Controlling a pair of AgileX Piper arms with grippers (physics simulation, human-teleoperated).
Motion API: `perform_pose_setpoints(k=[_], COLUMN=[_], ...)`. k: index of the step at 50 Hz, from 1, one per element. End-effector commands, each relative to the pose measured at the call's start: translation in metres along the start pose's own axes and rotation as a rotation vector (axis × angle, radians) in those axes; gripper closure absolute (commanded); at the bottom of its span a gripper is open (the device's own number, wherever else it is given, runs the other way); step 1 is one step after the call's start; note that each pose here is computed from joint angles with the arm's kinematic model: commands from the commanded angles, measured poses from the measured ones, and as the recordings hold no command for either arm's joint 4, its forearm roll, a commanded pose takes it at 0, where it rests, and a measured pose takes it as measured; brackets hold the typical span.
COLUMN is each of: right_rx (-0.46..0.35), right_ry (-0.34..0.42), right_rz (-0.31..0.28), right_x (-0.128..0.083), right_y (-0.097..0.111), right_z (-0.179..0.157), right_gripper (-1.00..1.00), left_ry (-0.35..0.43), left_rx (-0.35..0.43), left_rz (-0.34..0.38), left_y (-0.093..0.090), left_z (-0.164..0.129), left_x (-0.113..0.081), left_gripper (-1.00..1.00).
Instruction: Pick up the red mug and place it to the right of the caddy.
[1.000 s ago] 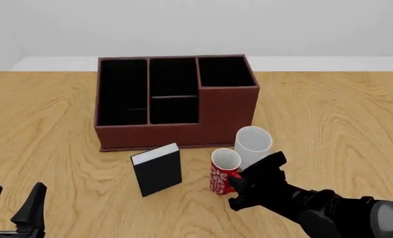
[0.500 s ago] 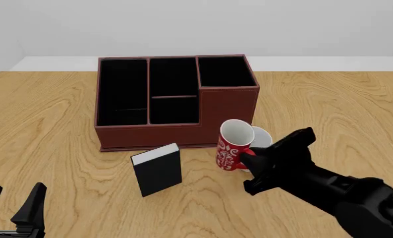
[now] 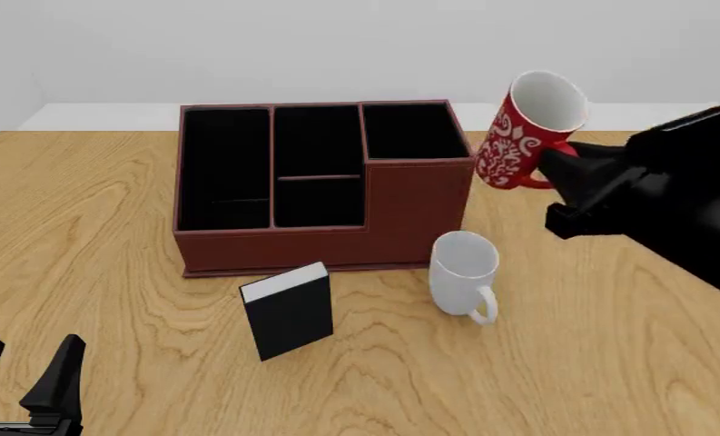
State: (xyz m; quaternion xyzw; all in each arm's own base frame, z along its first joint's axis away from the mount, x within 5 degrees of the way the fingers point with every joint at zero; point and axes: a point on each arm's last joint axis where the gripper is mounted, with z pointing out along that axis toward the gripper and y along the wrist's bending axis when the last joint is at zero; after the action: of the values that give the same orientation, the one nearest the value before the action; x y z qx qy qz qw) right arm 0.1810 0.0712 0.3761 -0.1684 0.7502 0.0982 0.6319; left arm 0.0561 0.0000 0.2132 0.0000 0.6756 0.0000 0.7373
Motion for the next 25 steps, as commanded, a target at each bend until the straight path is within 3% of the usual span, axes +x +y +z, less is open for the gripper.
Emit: perform_pose_setpoints(k=[1, 11, 25], right_rx=[0.138, 0.215, 0.244], right_ry=[-0.048, 0.005, 0.096], right_rz=[0.008, 0.043, 0.036], right_x=[-0.024, -0.013, 0.013], right_y=[-0.030, -0.058, -0.087], right_z=[0.010, 0.063, 0.144], right_gripper=[1.00, 1.00, 1.00], left_ry=[0.000, 0.000, 0.000], left_rx=[0.000, 0.000, 0.000], left_rz=[0.000, 0.000, 0.000], left_y=[0.000, 0.000, 0.000], left_z=[0.000, 0.000, 0.000], left_x=[0.000, 0.000, 0.000], left_gripper=[-1.00, -1.00, -1.00])
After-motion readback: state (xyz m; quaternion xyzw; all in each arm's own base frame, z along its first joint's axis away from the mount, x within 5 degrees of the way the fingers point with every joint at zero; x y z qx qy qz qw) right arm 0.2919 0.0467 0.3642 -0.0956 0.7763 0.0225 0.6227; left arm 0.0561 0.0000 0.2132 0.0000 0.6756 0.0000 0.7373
